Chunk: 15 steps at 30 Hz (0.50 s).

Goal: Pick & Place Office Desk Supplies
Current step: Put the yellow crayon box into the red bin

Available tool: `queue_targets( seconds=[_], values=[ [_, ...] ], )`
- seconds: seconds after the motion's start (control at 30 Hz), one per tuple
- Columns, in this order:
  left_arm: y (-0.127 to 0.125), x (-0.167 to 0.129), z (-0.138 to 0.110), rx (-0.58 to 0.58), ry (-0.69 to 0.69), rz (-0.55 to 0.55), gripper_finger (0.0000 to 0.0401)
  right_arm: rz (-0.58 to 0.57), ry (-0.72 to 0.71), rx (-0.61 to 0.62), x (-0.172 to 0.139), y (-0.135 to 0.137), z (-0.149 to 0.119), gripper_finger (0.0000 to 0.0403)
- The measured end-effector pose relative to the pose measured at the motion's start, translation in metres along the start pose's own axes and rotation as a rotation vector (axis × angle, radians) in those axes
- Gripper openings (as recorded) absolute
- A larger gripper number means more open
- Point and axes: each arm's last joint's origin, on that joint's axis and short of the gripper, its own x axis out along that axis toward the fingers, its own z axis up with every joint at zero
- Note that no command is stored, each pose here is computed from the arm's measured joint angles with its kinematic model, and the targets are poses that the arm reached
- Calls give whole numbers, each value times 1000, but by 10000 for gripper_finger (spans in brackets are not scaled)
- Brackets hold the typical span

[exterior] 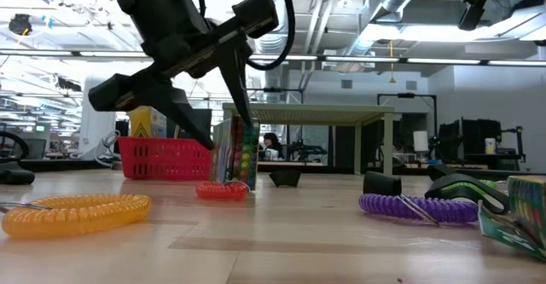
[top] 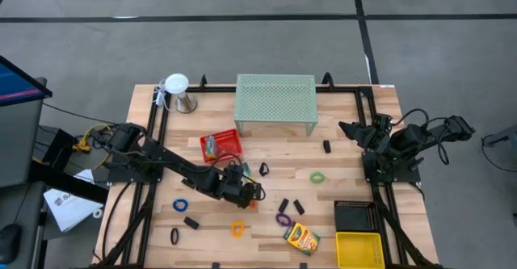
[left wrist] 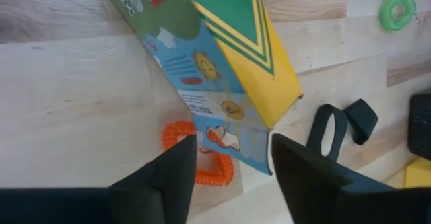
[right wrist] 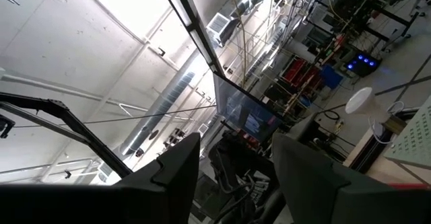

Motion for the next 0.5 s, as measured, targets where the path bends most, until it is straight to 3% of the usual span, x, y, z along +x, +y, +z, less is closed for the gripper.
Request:
queue_targets(
  seconds=[0.5],
  values=[
    [1, 4, -1, -9, -6, 3, 37, 0, 1, -4, 0, 0, 0, 182]
  ],
)
